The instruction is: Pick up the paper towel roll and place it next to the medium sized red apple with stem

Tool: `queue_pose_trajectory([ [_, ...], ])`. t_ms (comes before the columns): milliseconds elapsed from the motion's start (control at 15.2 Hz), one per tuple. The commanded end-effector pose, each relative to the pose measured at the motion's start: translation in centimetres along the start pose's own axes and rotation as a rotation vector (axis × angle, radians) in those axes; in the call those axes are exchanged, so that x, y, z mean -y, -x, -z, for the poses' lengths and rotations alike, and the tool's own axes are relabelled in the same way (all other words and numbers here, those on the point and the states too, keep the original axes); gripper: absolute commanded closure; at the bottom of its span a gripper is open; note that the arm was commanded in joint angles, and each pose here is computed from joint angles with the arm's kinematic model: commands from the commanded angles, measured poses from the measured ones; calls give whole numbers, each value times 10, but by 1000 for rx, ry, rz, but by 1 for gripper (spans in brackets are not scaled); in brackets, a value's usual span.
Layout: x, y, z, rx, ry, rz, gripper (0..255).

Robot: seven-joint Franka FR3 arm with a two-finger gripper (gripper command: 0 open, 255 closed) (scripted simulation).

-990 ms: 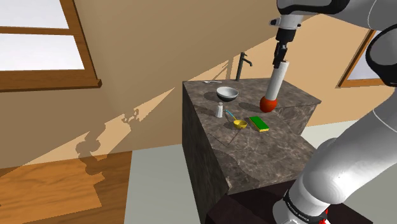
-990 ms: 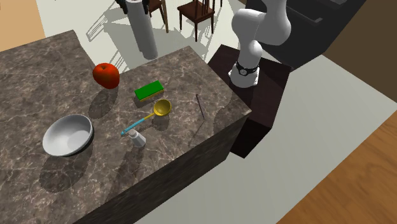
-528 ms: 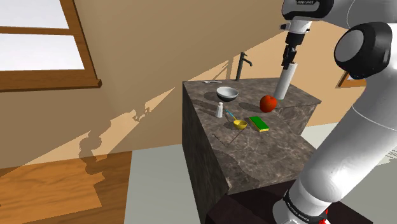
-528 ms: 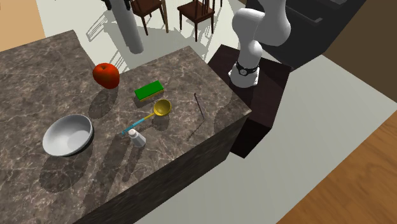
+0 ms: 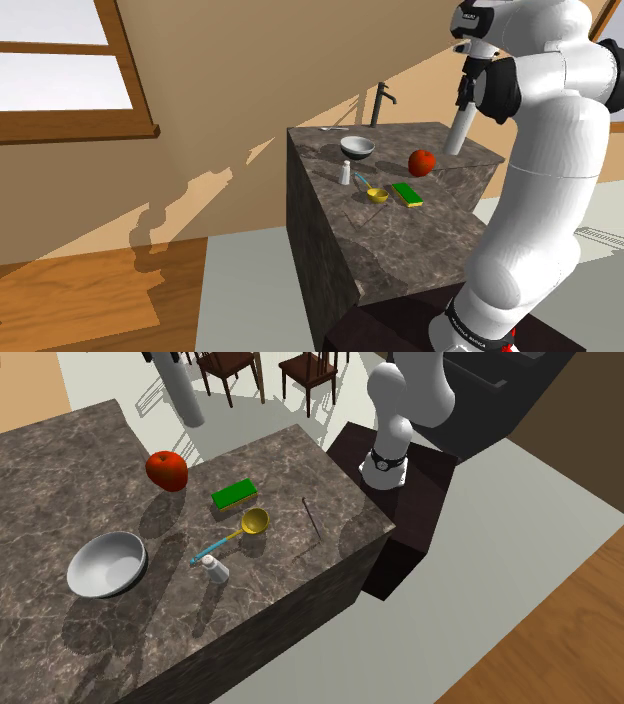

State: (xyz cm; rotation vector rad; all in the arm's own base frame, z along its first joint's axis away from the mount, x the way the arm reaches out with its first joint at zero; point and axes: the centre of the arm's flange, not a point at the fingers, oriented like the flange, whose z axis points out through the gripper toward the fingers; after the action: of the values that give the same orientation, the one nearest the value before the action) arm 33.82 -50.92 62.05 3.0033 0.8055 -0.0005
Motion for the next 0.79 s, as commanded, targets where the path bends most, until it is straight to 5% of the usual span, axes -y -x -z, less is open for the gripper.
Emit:
queue_pose_trajectory([
  [0,-6,3,-7,-1,0,3,255],
  [726,-4,2,-65,-1,0,3,255],
])
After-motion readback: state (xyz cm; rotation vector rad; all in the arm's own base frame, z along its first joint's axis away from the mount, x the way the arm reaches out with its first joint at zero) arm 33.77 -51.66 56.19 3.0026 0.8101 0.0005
